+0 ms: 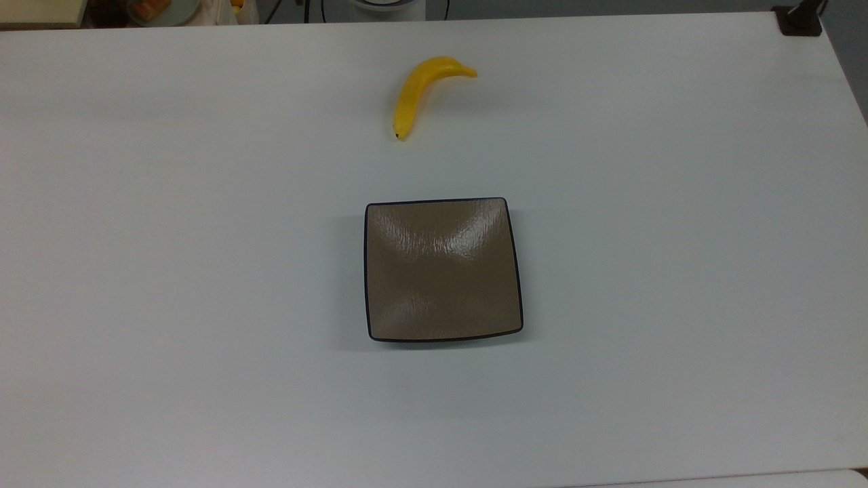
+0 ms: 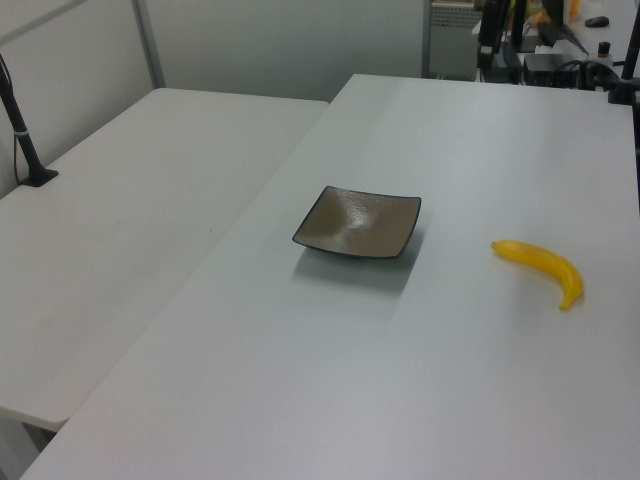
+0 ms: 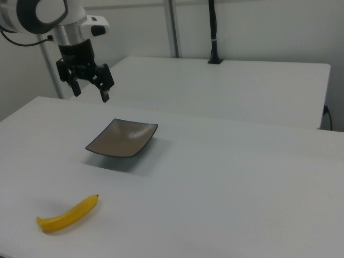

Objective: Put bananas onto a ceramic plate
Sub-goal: 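Move the gripper over the yellow banana and lower toward it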

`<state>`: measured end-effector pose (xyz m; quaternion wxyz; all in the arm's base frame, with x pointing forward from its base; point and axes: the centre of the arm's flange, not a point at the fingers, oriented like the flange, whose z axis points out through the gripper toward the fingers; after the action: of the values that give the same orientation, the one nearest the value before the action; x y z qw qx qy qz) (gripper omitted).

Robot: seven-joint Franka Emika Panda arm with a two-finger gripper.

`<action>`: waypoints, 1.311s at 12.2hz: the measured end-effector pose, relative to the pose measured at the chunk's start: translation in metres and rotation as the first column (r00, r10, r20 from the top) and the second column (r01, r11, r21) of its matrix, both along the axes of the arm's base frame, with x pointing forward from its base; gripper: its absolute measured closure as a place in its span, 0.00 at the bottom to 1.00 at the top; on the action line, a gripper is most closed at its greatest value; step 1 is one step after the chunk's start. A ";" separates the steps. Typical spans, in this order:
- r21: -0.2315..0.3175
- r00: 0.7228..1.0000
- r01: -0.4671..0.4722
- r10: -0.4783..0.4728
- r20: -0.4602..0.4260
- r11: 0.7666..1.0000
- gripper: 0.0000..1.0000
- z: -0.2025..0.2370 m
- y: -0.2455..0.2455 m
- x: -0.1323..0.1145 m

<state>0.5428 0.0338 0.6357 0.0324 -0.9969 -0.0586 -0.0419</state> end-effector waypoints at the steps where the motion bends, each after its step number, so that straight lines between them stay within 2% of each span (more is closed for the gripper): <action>1: 0.000 1.000 0.002 -0.002 0.003 1.000 0.00 -0.003 0.001 0.003; 9: -0.007 0.995 -0.069 0.068 -0.076 0.998 0.00 -0.042 0.040 0.001; 11: -0.024 0.989 -0.101 0.097 -0.115 0.995 0.00 -0.062 0.055 -0.003; 13: -0.063 0.973 -0.165 0.153 -0.171 0.984 0.00 -0.090 0.072 -0.010; 16: -0.077 0.951 -0.229 0.206 -0.229 0.970 0.00 -0.120 0.073 -0.015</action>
<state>0.5276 0.1067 0.5159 -0.0082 -0.9831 -0.1664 0.0754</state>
